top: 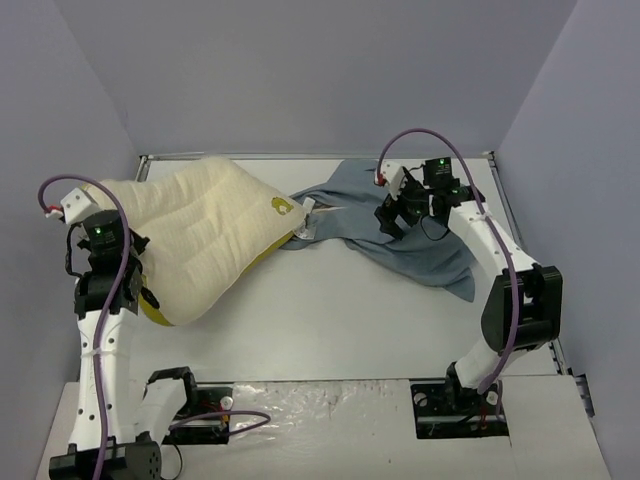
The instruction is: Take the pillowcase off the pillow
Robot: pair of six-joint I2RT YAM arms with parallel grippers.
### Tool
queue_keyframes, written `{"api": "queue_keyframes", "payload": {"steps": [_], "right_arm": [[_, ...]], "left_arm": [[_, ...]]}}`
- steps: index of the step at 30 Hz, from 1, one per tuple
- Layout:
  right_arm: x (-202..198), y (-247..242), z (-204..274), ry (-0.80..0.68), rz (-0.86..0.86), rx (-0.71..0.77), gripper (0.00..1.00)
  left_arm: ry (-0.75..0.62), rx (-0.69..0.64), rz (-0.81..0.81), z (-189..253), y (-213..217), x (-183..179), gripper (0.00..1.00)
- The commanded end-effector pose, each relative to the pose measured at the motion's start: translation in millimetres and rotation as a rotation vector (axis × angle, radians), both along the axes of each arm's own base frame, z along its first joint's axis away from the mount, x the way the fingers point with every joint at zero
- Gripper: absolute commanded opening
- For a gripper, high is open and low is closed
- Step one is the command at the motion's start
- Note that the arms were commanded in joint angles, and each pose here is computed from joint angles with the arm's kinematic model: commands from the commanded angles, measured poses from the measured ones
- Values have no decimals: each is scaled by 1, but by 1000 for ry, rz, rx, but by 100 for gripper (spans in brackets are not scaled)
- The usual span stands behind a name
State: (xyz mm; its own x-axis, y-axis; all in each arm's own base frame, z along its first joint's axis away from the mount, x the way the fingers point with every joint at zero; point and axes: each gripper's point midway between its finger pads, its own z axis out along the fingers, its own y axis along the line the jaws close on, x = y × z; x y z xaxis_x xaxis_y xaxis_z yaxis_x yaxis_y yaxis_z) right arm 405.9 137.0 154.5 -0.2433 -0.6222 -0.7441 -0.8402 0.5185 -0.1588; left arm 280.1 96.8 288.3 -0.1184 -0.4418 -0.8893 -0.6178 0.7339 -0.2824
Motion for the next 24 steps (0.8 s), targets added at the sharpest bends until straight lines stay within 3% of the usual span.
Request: {"api": "queue_keyframes", "payload": {"steps": [1,3,7,12,14,17,18,20,21,23,24], "right_arm": [[-8,4,35,-120,96,-78,91],[-15,29,19,-120,171,-147,94],[8,35,-59,-29,102,-355,98],[53,41,-87,-67,-41,-375,97],[71,37,-97,-84,-121,-393,91],[86,33,-103,-82,-189,-394,72],[88,30,-105,-78,-205,-390,57],[90,24,-105,-63,-228,-380,41],[89,22,-103,-59,-233,-367,20],[89,9,-89,-54,-263,-311,0],[91,-1,-80,-62,-293,-297,0]], "left_arm": [[-101,-155,-6,3,-17,7,2],[-103,-213,-17,-5,-25,9,2],[-72,-239,20,-24,-24,1,2],[-66,-247,60,-29,-21,-12,2],[-67,-269,58,-32,-24,-14,2],[-60,-293,55,-39,-27,-15,2],[-55,-300,54,-44,-28,-17,2],[-41,-310,54,-51,-30,-19,2],[-35,-315,61,-57,-30,-22,2],[-33,-311,80,-62,-28,-25,2],[-33,-311,80,-62,-28,-25,2]]}}
